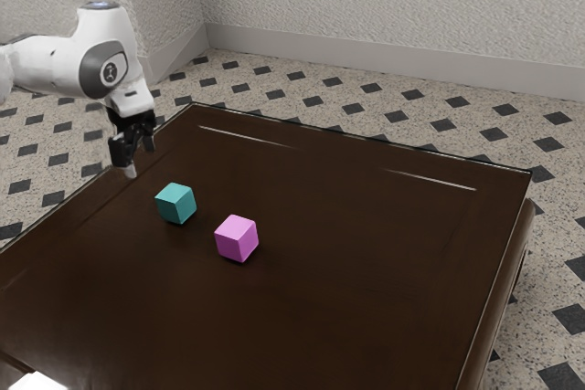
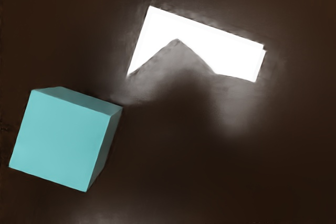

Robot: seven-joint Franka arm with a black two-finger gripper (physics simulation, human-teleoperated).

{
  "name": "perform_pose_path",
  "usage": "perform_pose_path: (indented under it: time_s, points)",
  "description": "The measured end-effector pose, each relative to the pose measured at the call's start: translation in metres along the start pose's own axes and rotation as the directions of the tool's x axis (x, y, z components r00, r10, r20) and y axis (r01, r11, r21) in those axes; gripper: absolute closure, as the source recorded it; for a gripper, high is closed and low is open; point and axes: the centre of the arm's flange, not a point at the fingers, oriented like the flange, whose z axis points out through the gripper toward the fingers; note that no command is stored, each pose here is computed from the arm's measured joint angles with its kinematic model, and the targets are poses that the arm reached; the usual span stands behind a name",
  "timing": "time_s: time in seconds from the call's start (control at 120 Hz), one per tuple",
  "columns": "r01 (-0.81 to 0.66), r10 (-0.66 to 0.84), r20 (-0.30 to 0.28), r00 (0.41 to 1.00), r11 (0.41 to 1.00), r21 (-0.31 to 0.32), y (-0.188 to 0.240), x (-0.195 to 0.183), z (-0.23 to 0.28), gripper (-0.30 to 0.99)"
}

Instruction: Pick up the blue block with one arm, and put the blue block on the pink block with one arm

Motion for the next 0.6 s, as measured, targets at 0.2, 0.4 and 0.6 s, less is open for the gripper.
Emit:
perform_pose_path:
  time_s: [0.2,0.4,0.6]
  points:
    - [-0.218,0.218,-0.008,0.976,0.976,0.023,-0.050,0.001,0.053,0.00]
    - [-0.336,0.337,-0.039,0.941,0.942,0.023,-0.071,-0.008,0.096,0.00]
    - [-0.375,0.376,-0.074,0.924,0.927,0.023,-0.075,-0.013,0.118,0.00]
